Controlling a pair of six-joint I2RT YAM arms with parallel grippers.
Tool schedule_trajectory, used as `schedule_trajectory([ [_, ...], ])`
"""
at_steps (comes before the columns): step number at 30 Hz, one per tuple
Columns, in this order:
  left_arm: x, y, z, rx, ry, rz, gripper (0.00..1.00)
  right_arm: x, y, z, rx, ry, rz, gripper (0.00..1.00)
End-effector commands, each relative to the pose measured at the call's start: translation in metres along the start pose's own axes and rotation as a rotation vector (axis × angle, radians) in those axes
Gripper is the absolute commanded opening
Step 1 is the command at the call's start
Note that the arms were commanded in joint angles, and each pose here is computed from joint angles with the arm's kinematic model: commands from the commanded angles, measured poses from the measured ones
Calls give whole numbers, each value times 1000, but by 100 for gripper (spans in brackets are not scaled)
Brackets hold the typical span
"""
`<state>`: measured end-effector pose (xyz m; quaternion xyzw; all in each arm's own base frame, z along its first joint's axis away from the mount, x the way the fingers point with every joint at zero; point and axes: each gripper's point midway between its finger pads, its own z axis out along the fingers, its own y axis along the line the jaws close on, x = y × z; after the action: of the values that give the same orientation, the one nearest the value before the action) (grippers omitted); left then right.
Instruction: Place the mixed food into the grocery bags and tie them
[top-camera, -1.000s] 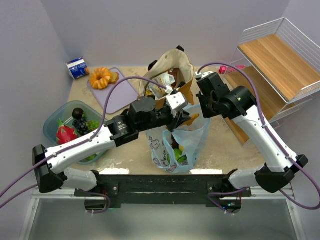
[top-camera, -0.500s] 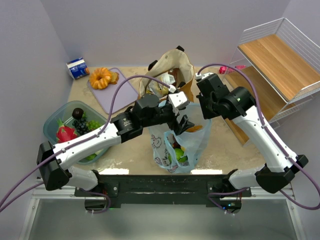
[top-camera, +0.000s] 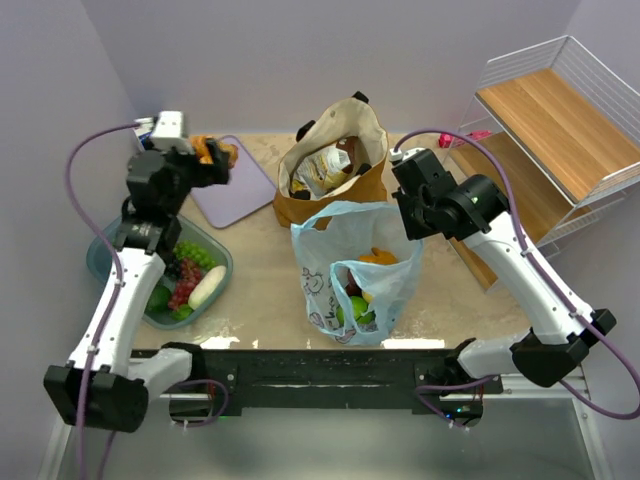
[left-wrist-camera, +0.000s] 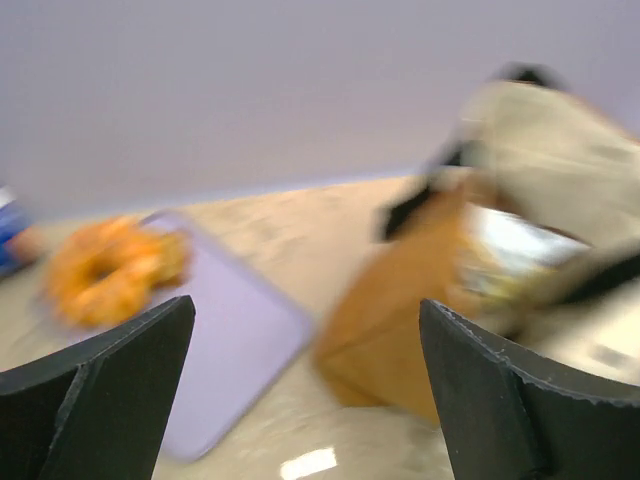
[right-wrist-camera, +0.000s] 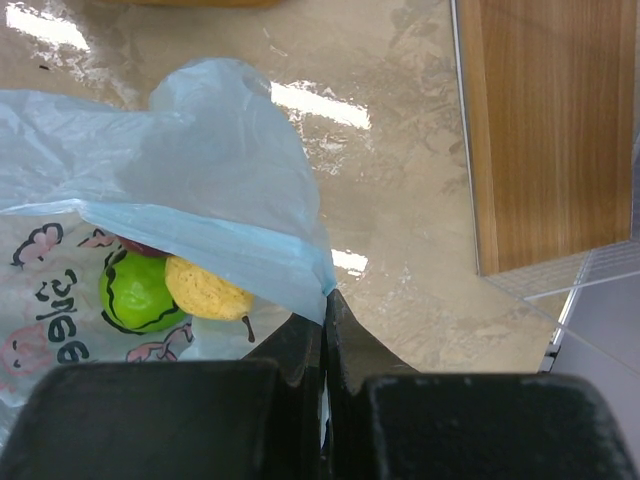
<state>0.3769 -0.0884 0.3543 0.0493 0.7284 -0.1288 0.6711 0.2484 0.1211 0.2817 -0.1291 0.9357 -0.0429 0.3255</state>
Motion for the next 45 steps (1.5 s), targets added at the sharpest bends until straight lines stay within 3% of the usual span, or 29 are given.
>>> schedule_trajectory([
  [1, 100, 158, -25, -511, 285, -159, 100, -12, -2, -9, -5, -56, 17, 0],
  [4, 142, 226, -60, -748, 420, -141, 100, -13, -2, -9, -4, -55, 14, 0],
  [8, 161, 265, -86, -883, 477, -116, 96, -14, 0, -7, -9, -49, 7, 0],
  [17, 206, 285, -47, -787, 583, -187, 79, -23, 7, -2, -25, -51, 4, 0],
  [33, 260, 301, -19, -719, 673, -259, 75, -21, 6, -2, -17, -41, 5, 0],
  [35, 264, 303, -18, -718, 679, -270, 69, -19, 5, -2, -16, -39, 8, 0],
  [38, 259, 302, -19, -715, 669, -271, 51, -17, 4, -4, -14, -42, 15, 0],
  [40, 254, 299, -23, -718, 667, -263, 46, -16, 3, -4, -14, -40, 17, 0],
  [45, 196, 267, -29, -659, 538, -177, 40, -16, 4, -4, -13, -39, 21, 0],
])
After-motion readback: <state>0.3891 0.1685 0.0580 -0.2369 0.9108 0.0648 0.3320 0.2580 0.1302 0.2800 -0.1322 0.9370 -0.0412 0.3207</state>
